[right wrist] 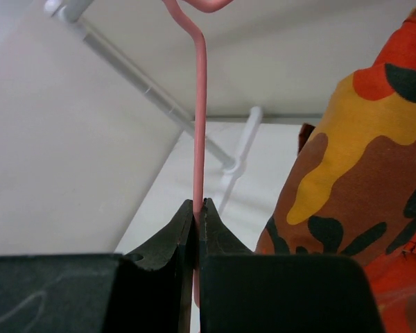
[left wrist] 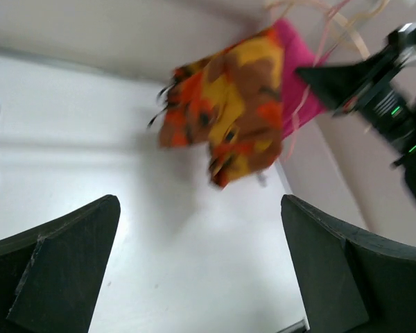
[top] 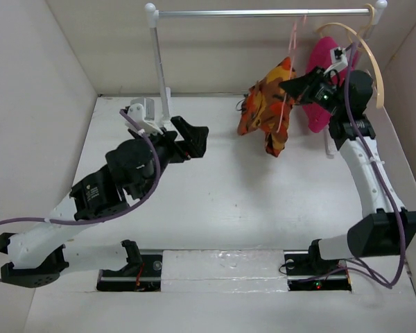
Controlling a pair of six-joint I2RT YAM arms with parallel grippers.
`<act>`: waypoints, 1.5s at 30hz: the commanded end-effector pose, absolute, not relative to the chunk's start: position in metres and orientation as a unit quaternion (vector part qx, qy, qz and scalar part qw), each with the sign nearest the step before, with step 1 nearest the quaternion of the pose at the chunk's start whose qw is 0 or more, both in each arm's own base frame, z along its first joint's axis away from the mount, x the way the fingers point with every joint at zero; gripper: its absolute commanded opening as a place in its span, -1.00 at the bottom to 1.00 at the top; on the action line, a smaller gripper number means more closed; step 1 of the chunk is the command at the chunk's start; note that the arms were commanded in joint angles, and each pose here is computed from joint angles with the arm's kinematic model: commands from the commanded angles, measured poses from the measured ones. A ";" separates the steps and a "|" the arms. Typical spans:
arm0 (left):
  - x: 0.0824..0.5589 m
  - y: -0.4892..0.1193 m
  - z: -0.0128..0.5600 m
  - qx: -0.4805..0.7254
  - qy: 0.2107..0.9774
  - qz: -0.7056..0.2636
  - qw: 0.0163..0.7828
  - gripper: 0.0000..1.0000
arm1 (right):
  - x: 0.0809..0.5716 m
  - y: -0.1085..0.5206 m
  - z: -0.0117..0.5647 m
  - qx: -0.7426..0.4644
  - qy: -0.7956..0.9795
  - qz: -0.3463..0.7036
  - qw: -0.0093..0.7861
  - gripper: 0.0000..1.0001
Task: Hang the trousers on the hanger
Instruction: Place the hanger at the clothesline.
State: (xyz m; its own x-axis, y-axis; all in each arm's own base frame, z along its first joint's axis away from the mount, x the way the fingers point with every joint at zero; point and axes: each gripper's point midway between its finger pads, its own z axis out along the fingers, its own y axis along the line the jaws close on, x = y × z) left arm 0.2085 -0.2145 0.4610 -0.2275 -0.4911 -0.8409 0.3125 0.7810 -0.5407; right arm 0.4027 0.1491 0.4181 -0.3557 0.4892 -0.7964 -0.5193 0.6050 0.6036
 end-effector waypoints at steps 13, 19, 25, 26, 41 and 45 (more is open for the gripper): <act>0.196 -0.197 0.397 -0.094 0.754 -0.316 0.568 0.98 | 0.481 0.074 0.503 -0.035 0.602 0.428 0.674 -1.00; 0.196 -0.198 0.392 -0.092 0.758 -0.314 0.564 0.98 | 0.495 0.056 0.510 -0.030 0.588 0.439 0.679 -1.00; 0.198 -0.205 0.388 -0.090 0.763 -0.310 0.560 0.98 | 0.496 0.024 0.511 -0.007 0.573 0.442 0.690 -1.00; 0.199 -0.205 0.388 -0.090 0.763 -0.310 0.560 0.98 | 0.497 0.016 0.509 0.000 0.574 0.440 0.691 -1.00; 0.206 -0.211 0.395 -0.098 0.757 -0.308 0.568 0.98 | 0.519 -0.017 0.451 0.031 0.625 0.420 0.658 -1.00; 0.206 -0.212 0.394 -0.098 0.758 -0.311 0.564 0.98 | 0.520 -0.022 0.442 0.036 0.636 0.413 0.650 -1.00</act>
